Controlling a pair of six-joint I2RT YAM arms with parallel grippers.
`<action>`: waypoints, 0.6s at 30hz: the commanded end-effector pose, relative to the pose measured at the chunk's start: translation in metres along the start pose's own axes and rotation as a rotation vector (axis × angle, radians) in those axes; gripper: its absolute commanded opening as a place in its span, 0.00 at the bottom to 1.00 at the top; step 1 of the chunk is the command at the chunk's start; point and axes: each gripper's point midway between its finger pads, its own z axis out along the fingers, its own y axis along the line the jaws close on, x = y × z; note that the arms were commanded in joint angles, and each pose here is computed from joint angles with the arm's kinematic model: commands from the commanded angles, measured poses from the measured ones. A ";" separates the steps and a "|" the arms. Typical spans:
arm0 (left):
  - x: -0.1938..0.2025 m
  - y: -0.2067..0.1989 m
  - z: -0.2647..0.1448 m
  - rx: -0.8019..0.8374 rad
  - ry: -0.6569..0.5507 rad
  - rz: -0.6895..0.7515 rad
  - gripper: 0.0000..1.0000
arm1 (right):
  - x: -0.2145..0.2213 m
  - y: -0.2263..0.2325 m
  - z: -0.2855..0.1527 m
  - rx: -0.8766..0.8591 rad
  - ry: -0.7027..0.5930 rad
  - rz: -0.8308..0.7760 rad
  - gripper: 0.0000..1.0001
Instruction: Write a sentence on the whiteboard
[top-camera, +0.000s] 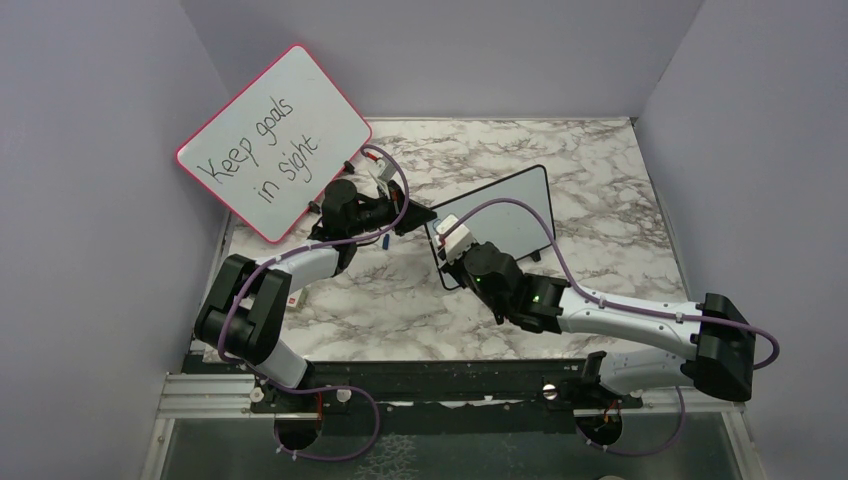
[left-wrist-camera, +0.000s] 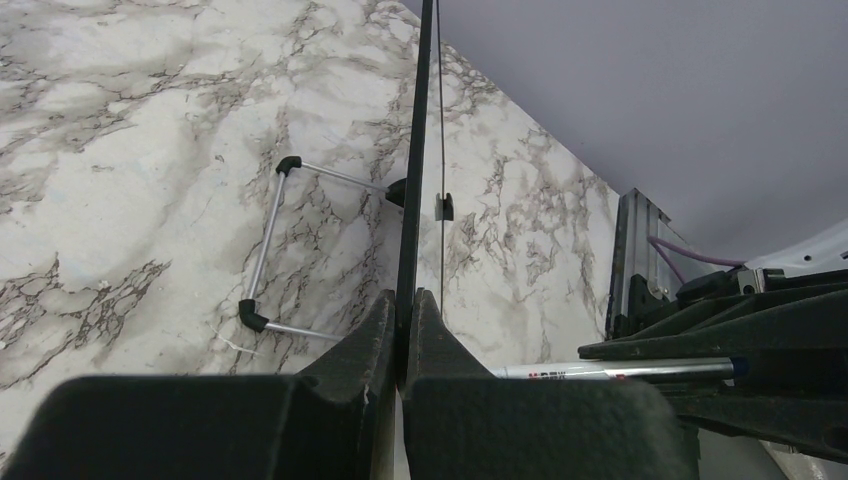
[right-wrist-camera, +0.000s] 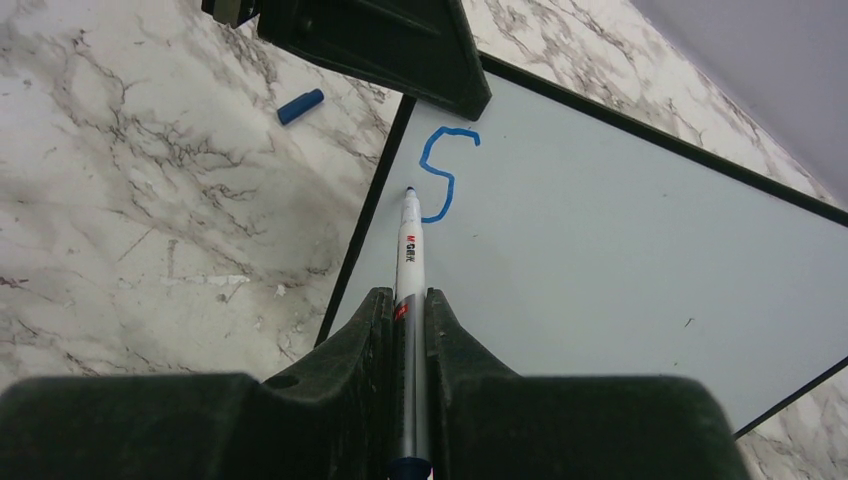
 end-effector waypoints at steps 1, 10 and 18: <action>0.003 -0.009 0.001 0.040 0.018 0.010 0.00 | -0.022 -0.004 -0.006 -0.004 -0.078 0.067 0.01; 0.003 -0.009 0.001 0.038 0.019 0.010 0.00 | -0.016 -0.025 -0.024 0.064 -0.087 0.083 0.01; 0.003 -0.010 0.000 0.038 0.018 0.011 0.00 | -0.007 -0.025 -0.016 0.082 -0.070 0.078 0.01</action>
